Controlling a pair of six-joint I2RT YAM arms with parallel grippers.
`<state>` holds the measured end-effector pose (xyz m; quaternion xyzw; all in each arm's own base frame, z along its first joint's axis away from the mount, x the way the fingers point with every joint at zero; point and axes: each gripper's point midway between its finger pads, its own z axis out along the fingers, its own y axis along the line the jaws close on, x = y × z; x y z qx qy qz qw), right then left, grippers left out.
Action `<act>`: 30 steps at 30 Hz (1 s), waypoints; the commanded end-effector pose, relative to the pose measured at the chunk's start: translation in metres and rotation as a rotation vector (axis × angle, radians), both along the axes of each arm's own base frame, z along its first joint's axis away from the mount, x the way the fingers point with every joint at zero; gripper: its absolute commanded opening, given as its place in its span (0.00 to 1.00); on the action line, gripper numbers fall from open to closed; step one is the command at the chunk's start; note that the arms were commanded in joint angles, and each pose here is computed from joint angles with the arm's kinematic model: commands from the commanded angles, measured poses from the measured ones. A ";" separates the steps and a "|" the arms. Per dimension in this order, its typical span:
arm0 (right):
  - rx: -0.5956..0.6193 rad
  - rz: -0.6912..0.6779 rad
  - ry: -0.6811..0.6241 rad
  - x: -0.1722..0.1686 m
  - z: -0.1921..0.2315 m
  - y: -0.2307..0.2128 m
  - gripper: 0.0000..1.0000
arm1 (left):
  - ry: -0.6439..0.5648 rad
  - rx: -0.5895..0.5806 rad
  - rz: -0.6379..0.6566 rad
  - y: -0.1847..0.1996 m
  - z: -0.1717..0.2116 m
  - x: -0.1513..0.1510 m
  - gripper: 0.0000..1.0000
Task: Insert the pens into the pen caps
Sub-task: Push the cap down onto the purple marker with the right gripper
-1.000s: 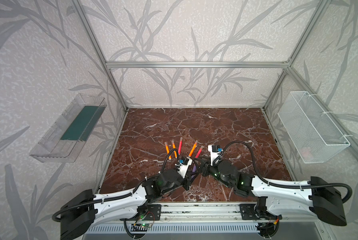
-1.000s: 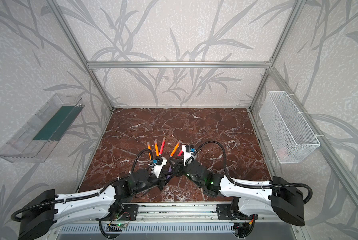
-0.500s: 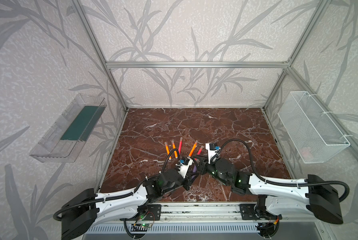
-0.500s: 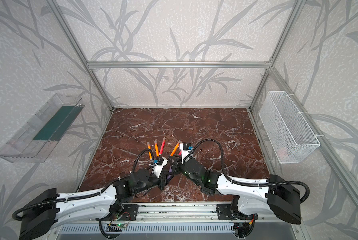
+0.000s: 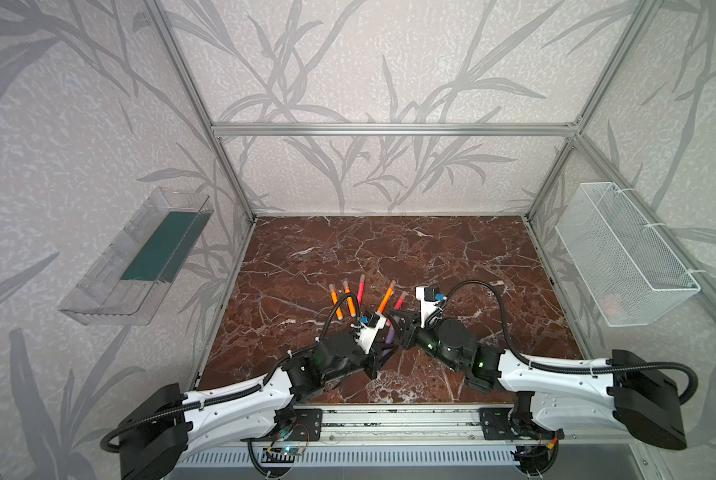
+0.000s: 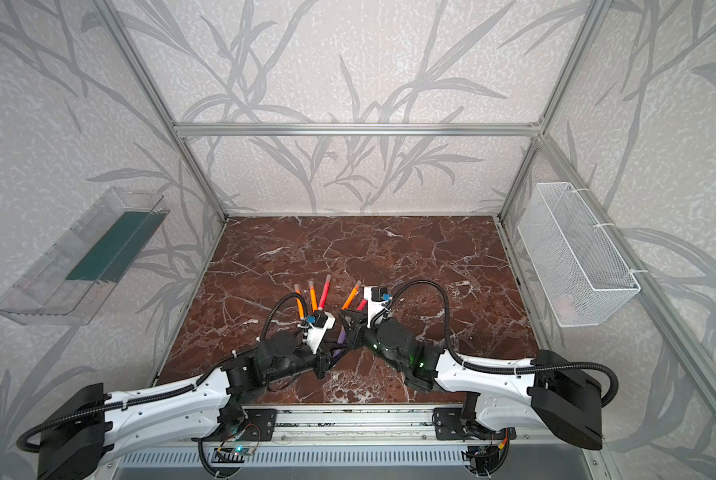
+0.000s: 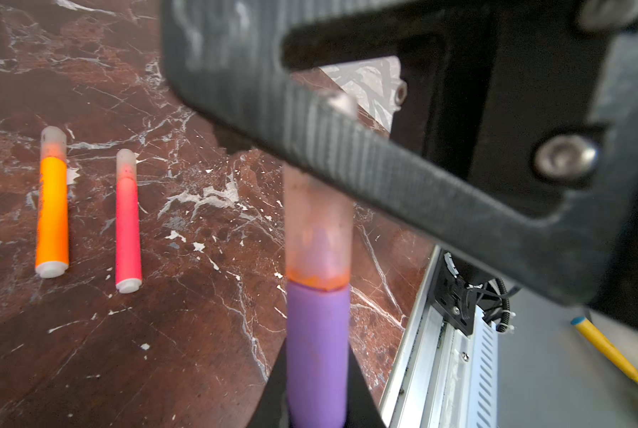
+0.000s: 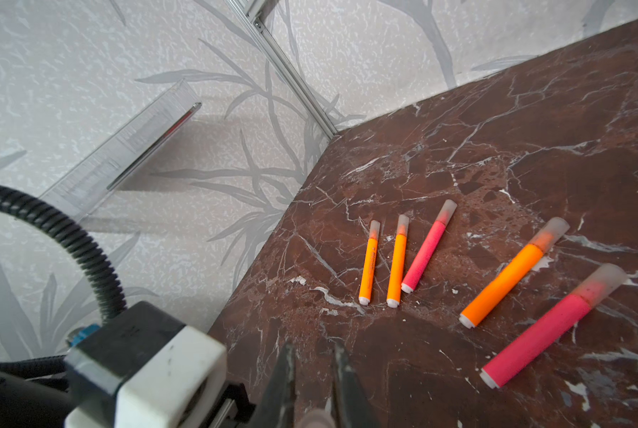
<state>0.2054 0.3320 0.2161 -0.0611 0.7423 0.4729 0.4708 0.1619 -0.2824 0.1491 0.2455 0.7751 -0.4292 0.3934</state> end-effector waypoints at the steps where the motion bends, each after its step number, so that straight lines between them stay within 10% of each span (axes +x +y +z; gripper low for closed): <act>1: -0.019 0.204 -0.045 -0.038 -0.016 0.015 0.00 | -0.069 -0.235 0.025 -0.001 0.078 0.024 0.00; 18: -0.133 0.119 0.149 -0.090 -0.062 0.045 0.00 | -0.297 0.049 0.491 0.055 0.082 0.098 0.00; 25: -0.138 -0.024 0.069 -0.067 -0.052 0.018 0.01 | -0.261 0.058 0.437 0.047 0.069 0.093 0.00; 30: -0.264 -0.141 0.078 -0.032 -0.044 -0.017 0.40 | -0.147 0.114 0.364 0.039 0.022 0.082 0.00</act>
